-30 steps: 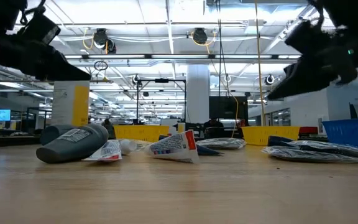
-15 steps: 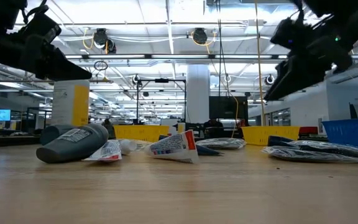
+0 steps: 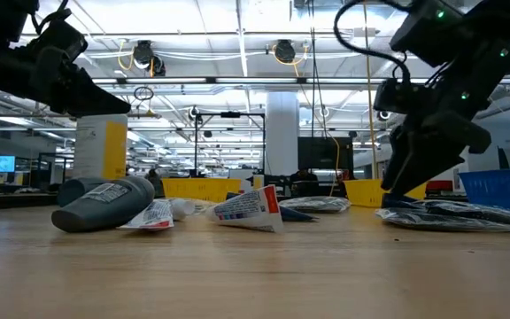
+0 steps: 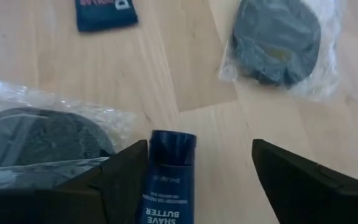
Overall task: Pick & Place Travel size toiletries
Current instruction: Put the dark blue shaving cream into the right yellow bin
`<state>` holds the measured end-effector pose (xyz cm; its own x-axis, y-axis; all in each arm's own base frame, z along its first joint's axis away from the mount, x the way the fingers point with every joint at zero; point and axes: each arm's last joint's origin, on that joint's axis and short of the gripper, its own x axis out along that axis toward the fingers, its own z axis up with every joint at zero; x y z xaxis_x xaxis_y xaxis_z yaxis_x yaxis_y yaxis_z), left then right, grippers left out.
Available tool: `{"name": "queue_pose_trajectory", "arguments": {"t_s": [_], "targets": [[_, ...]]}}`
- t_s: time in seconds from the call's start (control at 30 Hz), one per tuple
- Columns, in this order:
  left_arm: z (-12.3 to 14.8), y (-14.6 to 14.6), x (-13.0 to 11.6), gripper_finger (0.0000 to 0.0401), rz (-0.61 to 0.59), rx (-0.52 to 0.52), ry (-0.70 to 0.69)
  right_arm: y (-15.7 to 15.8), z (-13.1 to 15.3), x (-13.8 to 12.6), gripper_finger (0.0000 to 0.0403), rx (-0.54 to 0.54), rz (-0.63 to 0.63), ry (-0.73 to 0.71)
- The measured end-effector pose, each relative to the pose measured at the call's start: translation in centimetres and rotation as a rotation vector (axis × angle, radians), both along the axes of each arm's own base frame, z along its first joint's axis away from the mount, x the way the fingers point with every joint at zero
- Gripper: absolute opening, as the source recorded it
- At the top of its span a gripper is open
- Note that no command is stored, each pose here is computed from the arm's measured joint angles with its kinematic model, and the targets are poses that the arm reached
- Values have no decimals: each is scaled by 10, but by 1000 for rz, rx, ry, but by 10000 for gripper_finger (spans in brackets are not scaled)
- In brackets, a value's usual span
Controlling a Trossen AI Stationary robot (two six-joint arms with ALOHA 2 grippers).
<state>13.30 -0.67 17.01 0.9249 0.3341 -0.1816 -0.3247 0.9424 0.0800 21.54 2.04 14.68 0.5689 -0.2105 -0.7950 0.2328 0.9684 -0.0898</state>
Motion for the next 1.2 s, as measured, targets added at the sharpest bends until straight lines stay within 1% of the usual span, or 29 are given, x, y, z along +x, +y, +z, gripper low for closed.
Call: {"name": "queue_pose_trajectory", "arguments": {"t_s": [0.1,0.23,0.4,0.57,0.77,0.83,1.03,1.1,1.2], "targets": [[0,0,0,17,0,0,0,-4,-4,1,266,8,-16,20],[0,0,0,17,2,-11,-3,-5,-9,3,253,47,-2,48],[0,0,0,17,2,-12,-3,-6,-15,3,229,48,-21,80],[0,0,0,17,3,-14,-3,-6,-17,2,191,67,-59,94],[0,0,0,17,3,-14,-4,-6,-17,3,132,72,-67,79],[0,0,0,17,3,-17,-4,-5,-15,7,121,70,-54,32],[0,0,0,17,3,-17,-4,-5,-15,13,125,44,15,-173],[0,0,0,17,3,-17,-4,-5,-13,15,136,41,29,-263],[0,0,0,17,3,-17,-4,-4,-7,17,142,29,59,-445]]}}
